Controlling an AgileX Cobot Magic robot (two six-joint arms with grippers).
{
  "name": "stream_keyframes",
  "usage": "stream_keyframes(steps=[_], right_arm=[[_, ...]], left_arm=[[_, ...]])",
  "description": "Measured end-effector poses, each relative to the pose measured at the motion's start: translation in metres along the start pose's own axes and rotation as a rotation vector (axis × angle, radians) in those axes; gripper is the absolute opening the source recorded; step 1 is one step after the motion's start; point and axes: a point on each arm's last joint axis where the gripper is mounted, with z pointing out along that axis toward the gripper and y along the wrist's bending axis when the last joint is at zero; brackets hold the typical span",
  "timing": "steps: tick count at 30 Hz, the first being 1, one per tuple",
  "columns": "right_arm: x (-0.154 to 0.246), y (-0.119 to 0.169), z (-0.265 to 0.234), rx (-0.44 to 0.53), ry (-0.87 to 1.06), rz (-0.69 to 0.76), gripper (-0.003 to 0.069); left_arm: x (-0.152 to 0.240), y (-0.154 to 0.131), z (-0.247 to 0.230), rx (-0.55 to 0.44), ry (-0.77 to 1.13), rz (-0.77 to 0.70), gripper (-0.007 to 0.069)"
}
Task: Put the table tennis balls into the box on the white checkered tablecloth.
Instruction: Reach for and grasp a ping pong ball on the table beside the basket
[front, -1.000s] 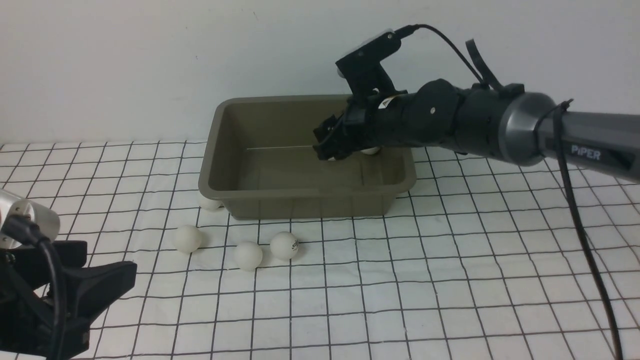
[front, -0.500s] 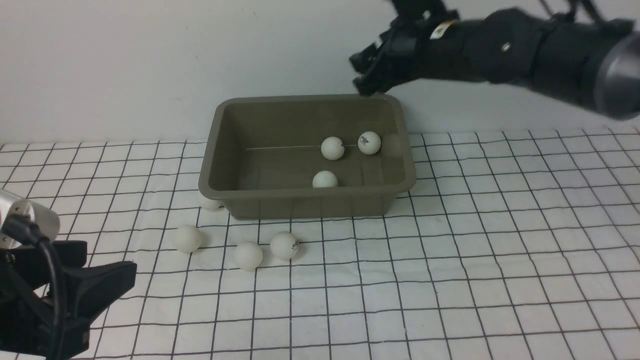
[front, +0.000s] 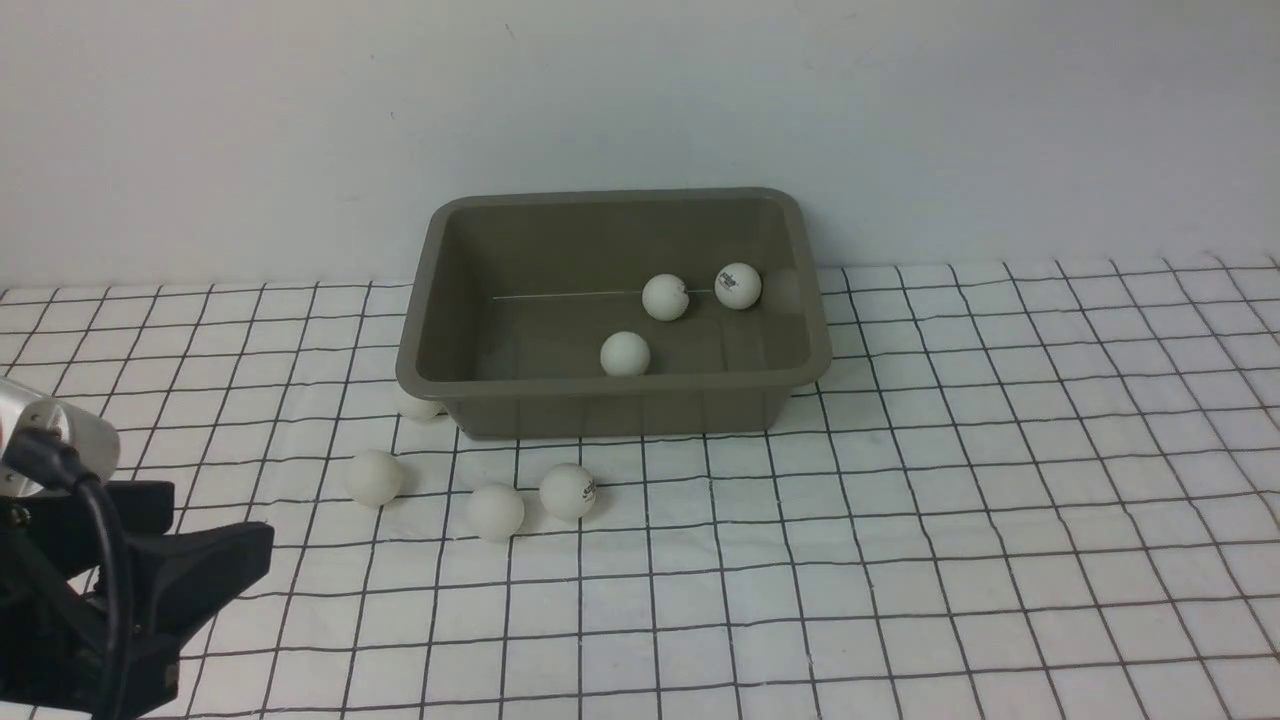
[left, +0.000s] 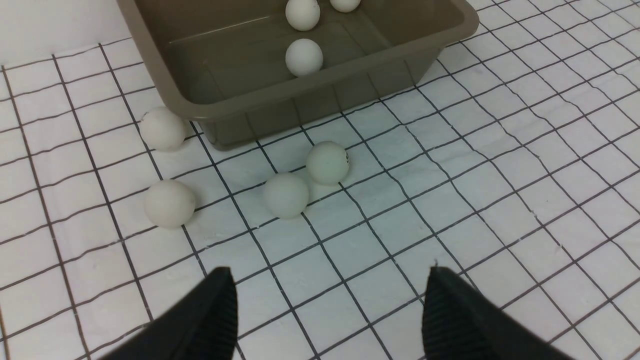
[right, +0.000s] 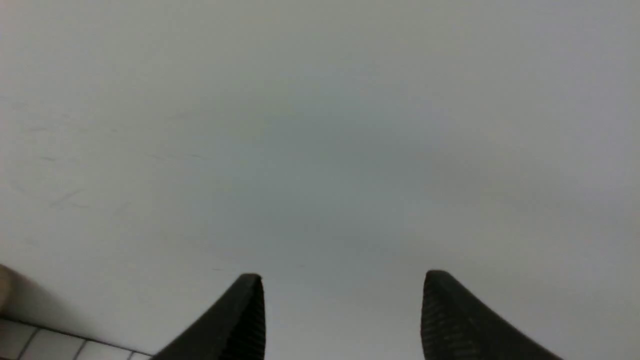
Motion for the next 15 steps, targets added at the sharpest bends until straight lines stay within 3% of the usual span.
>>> stream_keyframes(steps=[3, 10, 15], right_arm=[[0.0, -0.017, -0.016, 0.04, 0.009, 0.012, 0.0391], [-0.029, -0.012, -0.085, 0.026, -0.054, 0.008, 0.0391], [-0.046, 0.004, -0.136, -0.096, -0.125, 0.087, 0.0391]], left_arm=[[0.0, 0.0, 0.0, 0.001, -0.001, -0.001, 0.045], [0.0, 0.0, 0.0, 0.004, -0.004, -0.005, 0.045], [-0.003, -0.001, 0.0, 0.009, -0.034, -0.009, 0.045]])
